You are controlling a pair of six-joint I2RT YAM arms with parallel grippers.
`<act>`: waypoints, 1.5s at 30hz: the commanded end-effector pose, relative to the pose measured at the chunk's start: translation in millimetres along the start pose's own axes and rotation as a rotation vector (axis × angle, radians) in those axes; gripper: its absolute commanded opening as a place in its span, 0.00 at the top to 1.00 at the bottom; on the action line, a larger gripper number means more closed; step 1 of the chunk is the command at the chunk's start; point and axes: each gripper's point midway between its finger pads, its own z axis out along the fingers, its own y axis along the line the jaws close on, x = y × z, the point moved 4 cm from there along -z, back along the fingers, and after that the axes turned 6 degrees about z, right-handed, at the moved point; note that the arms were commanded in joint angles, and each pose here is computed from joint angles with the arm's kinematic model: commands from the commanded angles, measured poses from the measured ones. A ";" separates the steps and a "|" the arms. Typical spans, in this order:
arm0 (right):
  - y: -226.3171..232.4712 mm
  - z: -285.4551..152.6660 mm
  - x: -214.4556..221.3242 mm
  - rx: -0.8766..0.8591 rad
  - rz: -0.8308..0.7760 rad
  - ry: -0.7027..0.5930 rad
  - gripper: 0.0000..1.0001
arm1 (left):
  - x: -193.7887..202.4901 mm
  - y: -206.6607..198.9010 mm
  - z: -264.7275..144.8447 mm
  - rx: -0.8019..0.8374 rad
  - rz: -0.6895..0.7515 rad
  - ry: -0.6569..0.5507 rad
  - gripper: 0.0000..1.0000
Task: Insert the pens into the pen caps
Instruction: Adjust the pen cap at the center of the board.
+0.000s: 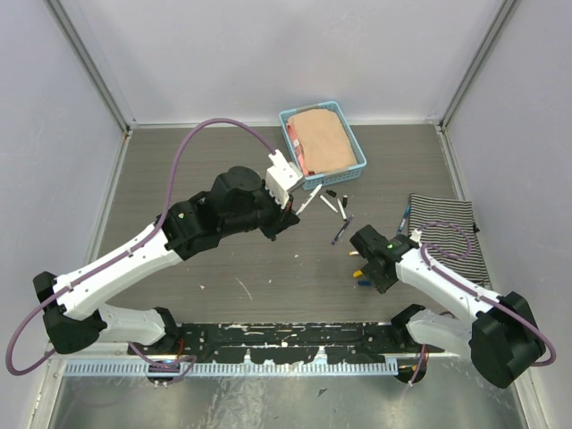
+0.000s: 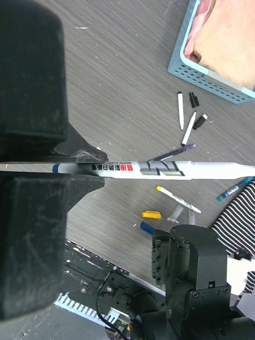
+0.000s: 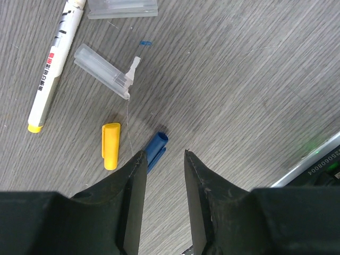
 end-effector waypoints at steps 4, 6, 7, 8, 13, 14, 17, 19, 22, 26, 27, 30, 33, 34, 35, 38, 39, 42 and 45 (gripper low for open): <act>13.9 2.2 2.1 -0.053 0.047 0.001 0.60 | -15.0 -0.6 -6.4 0.005 0.006 -0.037 1.00; 16.5 3.4 3.4 -0.054 0.046 0.006 0.61 | -15.1 -0.5 -6.6 0.005 0.006 -0.038 1.00; 17.4 3.7 3.5 -0.052 0.044 0.006 0.61 | -14.9 -0.5 -6.4 0.005 0.006 -0.037 1.00; 17.6 4.5 4.0 -0.047 0.040 0.006 0.61 | -14.8 -0.5 -6.3 0.005 0.006 -0.037 1.00; 18.2 9.0 6.1 -0.034 0.031 0.007 0.61 | -14.1 -0.4 -6.1 0.005 0.008 -0.035 1.00; 17.8 10.0 6.7 -0.031 0.029 0.008 0.61 | -14.2 -0.1 -6.2 0.003 0.007 -0.035 1.00; 16.7 12.9 8.3 -0.027 0.025 0.011 0.61 | -14.3 -0.1 -6.3 0.003 0.009 -0.035 1.00; 15.2 15.3 9.6 -0.021 0.022 0.013 0.61 | -13.9 -0.3 -6.0 0.004 0.009 -0.034 1.00; 12.4 19.4 12.0 -0.005 0.010 0.018 0.61 | -14.0 -0.2 -6.3 0.004 0.009 -0.034 1.00; 11.4 23.8 14.8 0.003 0.001 0.024 0.63 | -13.9 0.0 -6.0 0.002 0.009 -0.034 1.00; 11.0 24.7 15.4 0.005 -0.002 0.025 0.64 | -14.0 -0.1 -6.2 0.002 0.009 -0.034 1.00; 10.2 26.4 16.1 0.010 -0.005 0.025 0.68 | -14.3 0.3 -6.4 0.001 0.011 -0.035 1.00; 7.1 28.3 16.2 0.017 -0.006 0.021 0.76 | -14.0 0.4 -6.2 0.000 0.010 -0.034 1.00; 6.7 28.0 16.0 0.015 -0.002 0.021 0.78 | -14.2 -0.1 -6.2 0.002 0.011 -0.035 1.00; 5.6 27.9 15.9 0.015 0.002 0.021 0.80 | -14.4 0.2 -6.3 0.000 0.012 -0.035 1.00; 4.3 24.0 12.4 -0.001 0.022 0.010 0.85 | -13.8 0.2 -6.1 0.000 0.011 -0.033 1.00; 5.7 20.1 9.2 -0.018 0.031 0.000 0.85 | -14.2 0.3 -6.3 -0.001 0.012 -0.034 1.00; 6.7 7.7 -2.6 -0.051 0.022 -0.044 0.87 | -14.2 0.7 -6.2 -0.002 0.012 -0.035 1.00; 14.7 -7.5 -13.1 -0.130 -0.038 -0.074 0.88 | -13.9 0.5 -6.0 -0.001 0.011 -0.034 1.00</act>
